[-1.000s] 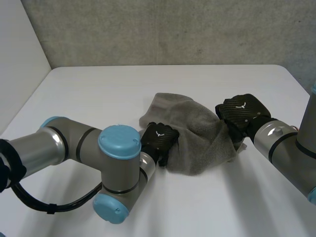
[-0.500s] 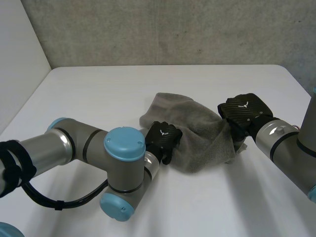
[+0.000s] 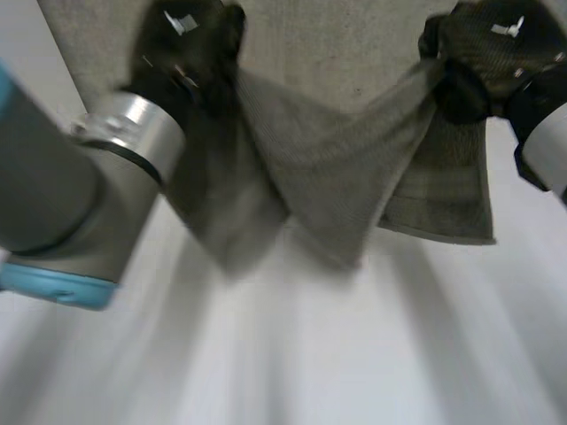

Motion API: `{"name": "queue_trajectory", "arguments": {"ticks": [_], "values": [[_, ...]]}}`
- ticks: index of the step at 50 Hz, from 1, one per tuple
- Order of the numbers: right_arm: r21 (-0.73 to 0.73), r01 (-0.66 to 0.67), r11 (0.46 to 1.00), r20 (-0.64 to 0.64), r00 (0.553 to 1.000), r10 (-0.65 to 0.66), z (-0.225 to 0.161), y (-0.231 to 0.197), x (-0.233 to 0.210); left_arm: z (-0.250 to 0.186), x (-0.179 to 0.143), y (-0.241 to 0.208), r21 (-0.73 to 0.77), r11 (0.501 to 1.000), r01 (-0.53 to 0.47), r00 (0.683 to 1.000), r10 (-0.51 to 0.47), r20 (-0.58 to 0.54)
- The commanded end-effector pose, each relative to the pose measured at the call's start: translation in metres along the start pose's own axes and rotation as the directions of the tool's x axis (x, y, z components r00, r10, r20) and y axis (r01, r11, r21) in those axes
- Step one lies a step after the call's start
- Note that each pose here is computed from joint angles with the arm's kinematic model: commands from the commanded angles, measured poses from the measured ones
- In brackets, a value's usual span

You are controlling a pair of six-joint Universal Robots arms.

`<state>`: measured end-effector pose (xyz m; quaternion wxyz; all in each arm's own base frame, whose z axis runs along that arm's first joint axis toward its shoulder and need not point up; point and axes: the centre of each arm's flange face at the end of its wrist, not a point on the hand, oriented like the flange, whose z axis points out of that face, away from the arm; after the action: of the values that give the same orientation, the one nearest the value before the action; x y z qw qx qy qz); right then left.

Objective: Fold the towel.

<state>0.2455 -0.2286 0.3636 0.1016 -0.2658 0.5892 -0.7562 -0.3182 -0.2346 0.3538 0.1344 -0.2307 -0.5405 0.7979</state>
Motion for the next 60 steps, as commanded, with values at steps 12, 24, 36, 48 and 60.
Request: {"name": "queue_trajectory", "arguments": {"ticks": [12,24,36,48,60], "values": [[-0.282,-0.052,0.958,0.296,0.945,0.139,0.003,0.072,-0.099,0.019,-0.041,0.124,-0.277,0.96,-0.038,0.998,0.053,0.045],[-0.377,-0.066,0.924,0.301,0.935,0.19,0.022,0.123,-0.118,0.039,-0.029,0.201,-0.354,0.92,-0.167,0.985,0.167,-0.031],[-0.4,-0.052,0.915,0.2,0.969,0.143,0.023,0.129,-0.105,0.024,-0.033,0.168,-0.334,0.921,-0.201,0.978,0.209,-0.013],[-0.421,-0.053,0.905,0.178,0.974,0.14,0.023,0.143,-0.098,-0.06,-0.025,0.119,-0.399,0.902,-0.165,0.986,0.158,-0.049],[-0.428,-0.031,0.903,0.189,0.974,0.123,0.021,0.148,-0.099,-0.133,-0.009,0.144,-0.624,0.777,-0.081,0.995,0.029,-0.093]]}}
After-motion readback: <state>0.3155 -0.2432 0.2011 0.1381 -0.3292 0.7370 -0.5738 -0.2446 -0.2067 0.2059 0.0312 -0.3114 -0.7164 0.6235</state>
